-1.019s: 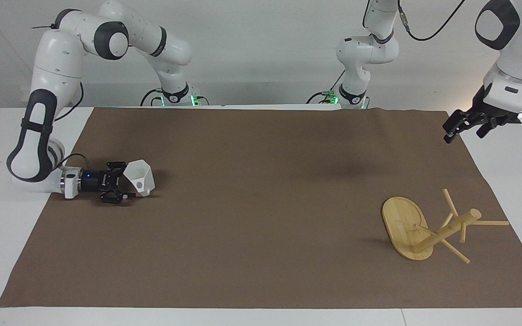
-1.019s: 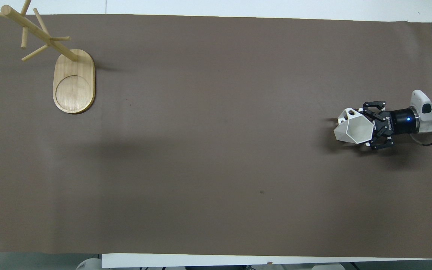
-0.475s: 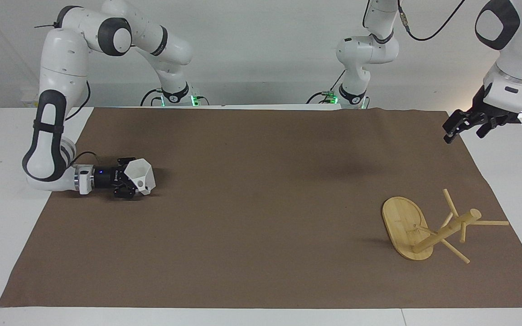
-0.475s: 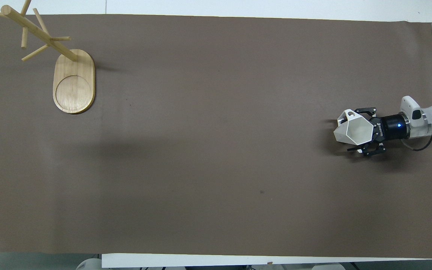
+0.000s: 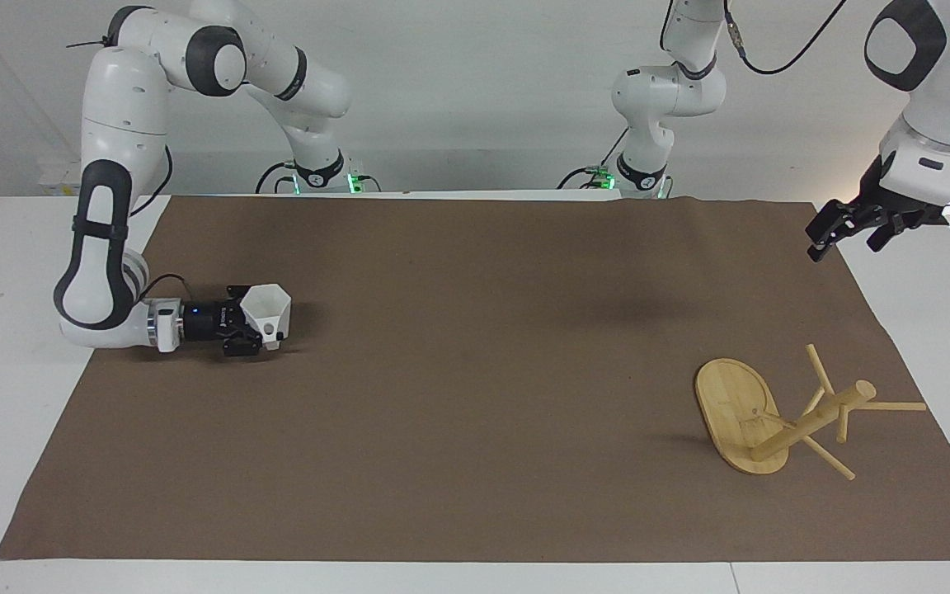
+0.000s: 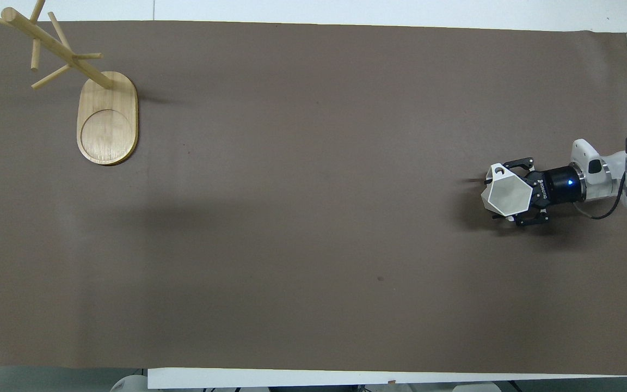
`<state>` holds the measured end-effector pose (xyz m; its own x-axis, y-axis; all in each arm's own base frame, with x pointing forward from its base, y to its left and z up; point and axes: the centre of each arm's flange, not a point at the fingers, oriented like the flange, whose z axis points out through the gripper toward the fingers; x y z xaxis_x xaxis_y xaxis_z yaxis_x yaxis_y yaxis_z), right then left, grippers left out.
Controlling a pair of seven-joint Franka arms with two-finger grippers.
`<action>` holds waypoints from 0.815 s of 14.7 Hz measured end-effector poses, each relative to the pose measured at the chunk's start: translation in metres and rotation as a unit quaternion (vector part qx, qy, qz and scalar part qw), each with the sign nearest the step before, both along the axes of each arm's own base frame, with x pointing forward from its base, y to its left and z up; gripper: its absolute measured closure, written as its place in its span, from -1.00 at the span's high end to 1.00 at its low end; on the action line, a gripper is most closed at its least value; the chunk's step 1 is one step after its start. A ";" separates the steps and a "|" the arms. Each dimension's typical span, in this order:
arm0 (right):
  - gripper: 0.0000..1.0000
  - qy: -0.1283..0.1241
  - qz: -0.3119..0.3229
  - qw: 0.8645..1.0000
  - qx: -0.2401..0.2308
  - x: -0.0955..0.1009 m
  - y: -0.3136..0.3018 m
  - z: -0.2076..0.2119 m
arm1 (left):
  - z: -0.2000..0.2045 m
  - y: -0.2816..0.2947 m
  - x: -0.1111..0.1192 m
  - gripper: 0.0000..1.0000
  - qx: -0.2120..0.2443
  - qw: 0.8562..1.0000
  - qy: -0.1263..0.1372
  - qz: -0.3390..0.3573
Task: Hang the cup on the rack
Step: 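Lift the white mug with the right gripper toward the table center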
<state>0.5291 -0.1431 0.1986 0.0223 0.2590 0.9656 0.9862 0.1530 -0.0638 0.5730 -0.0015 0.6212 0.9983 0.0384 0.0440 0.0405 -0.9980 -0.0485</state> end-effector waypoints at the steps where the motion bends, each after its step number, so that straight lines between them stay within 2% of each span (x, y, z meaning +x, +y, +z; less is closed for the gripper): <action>1: 0.55 0.000 0.000 1.000 0.000 0.001 0.001 0.000 | 0.000 0.000 0.000 1.00 0.000 1.000 0.000 0.000; 3: 0.55 -0.001 -0.002 1.000 0.006 0.009 0.015 0.009 | 0.000 0.000 0.000 1.00 0.000 1.000 0.000 0.000; 5: 0.55 0.005 -0.003 1.000 0.009 0.025 0.046 0.038 | 0.000 0.000 0.000 1.00 0.000 1.000 0.000 0.000; 9: 0.55 -0.014 -0.010 1.000 0.002 0.062 0.149 0.103 | 0.000 0.000 0.000 1.00 0.000 1.000 0.000 0.000; 12: 0.55 -0.011 -0.030 0.999 0.013 0.075 0.242 0.113 | -0.002 -0.020 -0.002 1.00 -0.012 1.000 0.006 0.005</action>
